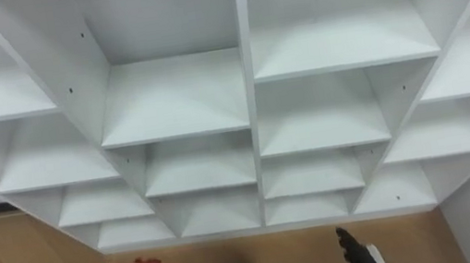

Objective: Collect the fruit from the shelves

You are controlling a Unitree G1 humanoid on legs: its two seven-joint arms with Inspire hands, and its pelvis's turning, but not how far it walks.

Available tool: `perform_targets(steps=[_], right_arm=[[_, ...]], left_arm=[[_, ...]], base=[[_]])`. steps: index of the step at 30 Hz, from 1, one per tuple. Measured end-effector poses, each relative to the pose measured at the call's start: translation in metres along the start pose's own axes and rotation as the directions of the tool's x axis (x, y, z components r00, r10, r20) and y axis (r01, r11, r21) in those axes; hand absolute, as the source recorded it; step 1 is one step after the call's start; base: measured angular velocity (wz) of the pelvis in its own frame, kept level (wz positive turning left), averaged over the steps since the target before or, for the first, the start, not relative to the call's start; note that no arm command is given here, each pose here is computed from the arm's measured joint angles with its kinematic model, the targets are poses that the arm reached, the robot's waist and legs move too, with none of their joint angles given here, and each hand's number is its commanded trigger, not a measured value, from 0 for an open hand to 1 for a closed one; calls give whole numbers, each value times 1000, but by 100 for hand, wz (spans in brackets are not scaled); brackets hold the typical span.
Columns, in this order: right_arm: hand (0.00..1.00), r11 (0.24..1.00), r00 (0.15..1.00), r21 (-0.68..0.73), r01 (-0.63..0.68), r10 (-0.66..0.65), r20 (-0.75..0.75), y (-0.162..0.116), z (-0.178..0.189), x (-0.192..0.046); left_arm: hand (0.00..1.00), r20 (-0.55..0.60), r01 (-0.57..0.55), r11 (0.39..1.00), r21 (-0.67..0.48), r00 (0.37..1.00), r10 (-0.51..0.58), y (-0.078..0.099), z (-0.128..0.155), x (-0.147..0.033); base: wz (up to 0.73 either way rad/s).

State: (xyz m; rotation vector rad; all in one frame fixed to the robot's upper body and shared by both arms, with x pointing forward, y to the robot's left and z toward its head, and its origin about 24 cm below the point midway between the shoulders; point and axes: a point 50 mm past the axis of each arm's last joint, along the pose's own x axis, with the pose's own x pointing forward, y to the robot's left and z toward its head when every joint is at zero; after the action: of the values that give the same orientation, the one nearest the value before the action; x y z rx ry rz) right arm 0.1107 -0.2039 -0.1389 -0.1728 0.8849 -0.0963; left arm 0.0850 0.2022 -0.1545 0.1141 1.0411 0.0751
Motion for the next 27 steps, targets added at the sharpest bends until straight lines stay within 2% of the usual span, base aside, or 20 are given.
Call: perform_targets(steps=[5,13,15,27], right_arm=[[0,998,993,20,55,-52,-106,-12,-27,-5],[0,991,961,53,123,-106,-254,-28,-60,-15],[0,983,945,97,158,-122,-304,-33,-70,-19],[0,956,858,188,225,-103,-503,-37,-108,-41]], left_arm=[[100,5,-36,999,-6,999,36,10,-8,-4],[100,-75,-109,993,-52,992,105,26,-28,-8],[100,-99,-137,988,-72,987,129,30,-33,-10],[100,-196,-213,972,-98,962,191,41,-50,-17]], base=[[4],[-1],[0],[0]])
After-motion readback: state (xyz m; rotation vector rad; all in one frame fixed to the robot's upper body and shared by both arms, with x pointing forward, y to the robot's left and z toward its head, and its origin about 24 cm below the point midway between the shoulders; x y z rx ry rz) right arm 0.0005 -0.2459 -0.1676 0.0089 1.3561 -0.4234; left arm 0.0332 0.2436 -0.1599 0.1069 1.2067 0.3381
